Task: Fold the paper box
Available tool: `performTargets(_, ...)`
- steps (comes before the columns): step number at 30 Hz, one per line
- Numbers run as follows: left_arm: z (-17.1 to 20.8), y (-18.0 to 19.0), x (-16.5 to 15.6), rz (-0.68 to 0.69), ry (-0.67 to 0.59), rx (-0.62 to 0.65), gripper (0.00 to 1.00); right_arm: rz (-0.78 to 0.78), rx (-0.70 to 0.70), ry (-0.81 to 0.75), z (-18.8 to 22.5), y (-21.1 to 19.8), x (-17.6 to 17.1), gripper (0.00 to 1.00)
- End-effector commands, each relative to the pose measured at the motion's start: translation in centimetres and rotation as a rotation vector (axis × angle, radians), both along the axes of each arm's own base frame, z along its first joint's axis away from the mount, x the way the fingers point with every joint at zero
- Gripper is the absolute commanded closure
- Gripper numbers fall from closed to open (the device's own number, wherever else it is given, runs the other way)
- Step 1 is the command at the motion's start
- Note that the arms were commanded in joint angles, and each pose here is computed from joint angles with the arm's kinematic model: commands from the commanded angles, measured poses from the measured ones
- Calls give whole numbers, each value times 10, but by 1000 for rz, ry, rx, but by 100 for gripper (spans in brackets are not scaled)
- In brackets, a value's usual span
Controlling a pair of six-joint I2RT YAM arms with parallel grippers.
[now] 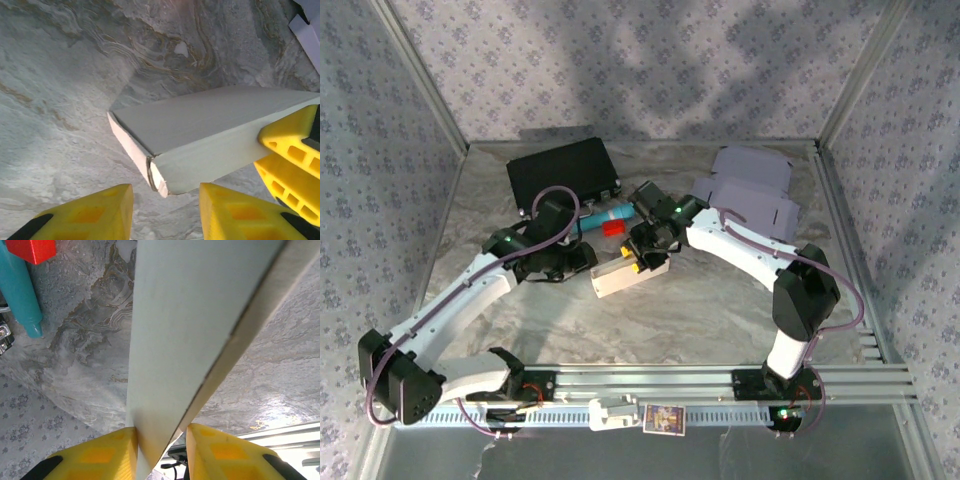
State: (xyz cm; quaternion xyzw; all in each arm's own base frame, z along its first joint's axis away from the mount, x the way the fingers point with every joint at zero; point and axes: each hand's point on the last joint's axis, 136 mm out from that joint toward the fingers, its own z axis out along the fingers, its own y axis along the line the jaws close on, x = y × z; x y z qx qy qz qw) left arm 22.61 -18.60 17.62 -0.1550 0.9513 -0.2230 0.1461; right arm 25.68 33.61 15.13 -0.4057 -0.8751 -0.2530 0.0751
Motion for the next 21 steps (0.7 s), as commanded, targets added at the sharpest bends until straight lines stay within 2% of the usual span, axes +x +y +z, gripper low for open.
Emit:
performTargets(1, -7, -10, 0, 30, 47, -62, 60, 12, -102, 95, -29, -12, -16, 68)
performTargets(4, -16, -8, -2, 40, 65, -54, 62, 13, -101, 98, -30, -12, -15, 68)
performTargets(9, -23, -3, 0, 60, 59, -56, 72, 12, -99, 98, -29, -11, -14, 69)
performTargets(21, -17, 14, -6, 59, 25, -9, 71, 14, -96, 102, -29, -10, -12, 69)
